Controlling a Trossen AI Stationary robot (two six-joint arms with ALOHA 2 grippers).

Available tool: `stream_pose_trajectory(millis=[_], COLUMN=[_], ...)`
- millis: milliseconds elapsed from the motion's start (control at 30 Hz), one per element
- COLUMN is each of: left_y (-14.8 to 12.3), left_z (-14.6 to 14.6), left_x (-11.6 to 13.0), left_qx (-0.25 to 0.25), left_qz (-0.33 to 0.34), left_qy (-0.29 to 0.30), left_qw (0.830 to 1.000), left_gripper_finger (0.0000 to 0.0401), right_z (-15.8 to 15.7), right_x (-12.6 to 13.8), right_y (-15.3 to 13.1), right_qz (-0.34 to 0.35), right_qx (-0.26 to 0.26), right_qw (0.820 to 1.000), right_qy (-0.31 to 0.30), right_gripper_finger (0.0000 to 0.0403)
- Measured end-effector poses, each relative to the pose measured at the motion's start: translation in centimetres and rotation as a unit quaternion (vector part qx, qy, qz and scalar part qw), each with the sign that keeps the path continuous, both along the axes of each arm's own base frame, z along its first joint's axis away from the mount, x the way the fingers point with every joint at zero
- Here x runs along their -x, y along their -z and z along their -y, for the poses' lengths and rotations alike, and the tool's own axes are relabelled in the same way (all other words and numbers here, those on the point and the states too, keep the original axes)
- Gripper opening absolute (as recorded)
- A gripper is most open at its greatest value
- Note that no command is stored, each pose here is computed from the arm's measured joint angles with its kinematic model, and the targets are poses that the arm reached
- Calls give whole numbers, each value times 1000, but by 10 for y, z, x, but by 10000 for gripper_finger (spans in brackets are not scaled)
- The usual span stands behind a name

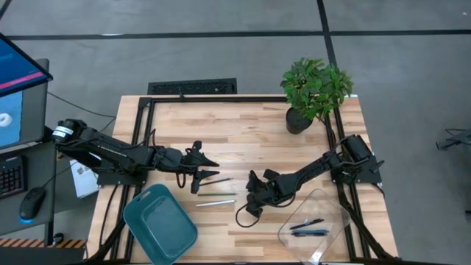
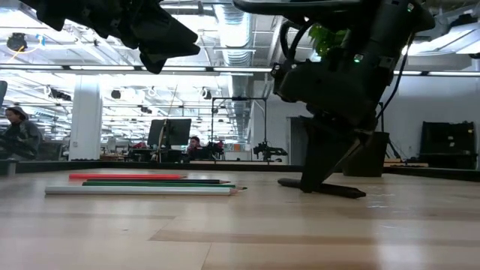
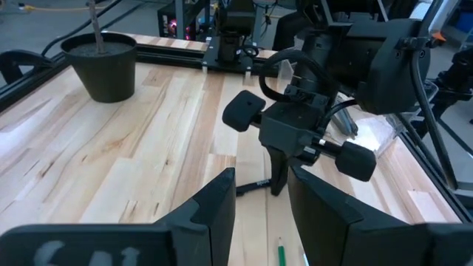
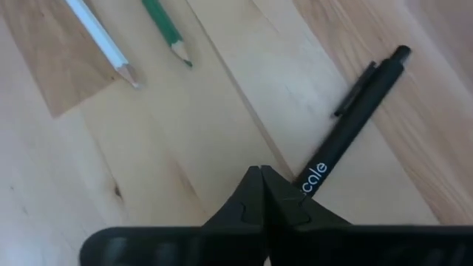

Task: Sort pens & pencils
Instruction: Put the black pen in the transparent bin

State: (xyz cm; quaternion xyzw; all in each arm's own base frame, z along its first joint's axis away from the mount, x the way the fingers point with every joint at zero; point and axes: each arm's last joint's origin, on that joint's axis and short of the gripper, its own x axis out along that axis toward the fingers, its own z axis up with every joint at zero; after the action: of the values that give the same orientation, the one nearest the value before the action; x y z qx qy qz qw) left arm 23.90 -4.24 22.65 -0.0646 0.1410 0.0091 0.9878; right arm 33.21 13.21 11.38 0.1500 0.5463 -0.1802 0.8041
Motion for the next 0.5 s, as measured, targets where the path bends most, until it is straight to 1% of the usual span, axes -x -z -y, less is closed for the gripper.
stream_pose_trajectory(millis=[67, 233, 300, 400, 500], left_y=[0, 0, 0, 0, 0], left_z=[0, 0, 0, 0, 0], left_x=[0, 0, 0, 0, 0], left_qx=[0, 0, 0, 0, 0], left_qz=[0, -1, -1, -1, -1], left_qy=[0, 0, 0, 0, 0], left_qw=[1000, 1000, 1000, 1000, 1000], left_gripper_finger=[116, 116, 116, 116, 116], right_z=[0, 0, 1, 3, 6], right_x=[3, 15, 19, 30, 36], right_y=[-2, -7, -8, -11, -14], right_qz=[-10, -38, -51, -83, -102], right_qx=[4, 23, 38, 60, 72], right_qw=[1000, 999, 997, 993, 990], right_qy=[6, 31, 42, 53, 60], right_gripper_finger=[9, 34, 37, 28, 16])
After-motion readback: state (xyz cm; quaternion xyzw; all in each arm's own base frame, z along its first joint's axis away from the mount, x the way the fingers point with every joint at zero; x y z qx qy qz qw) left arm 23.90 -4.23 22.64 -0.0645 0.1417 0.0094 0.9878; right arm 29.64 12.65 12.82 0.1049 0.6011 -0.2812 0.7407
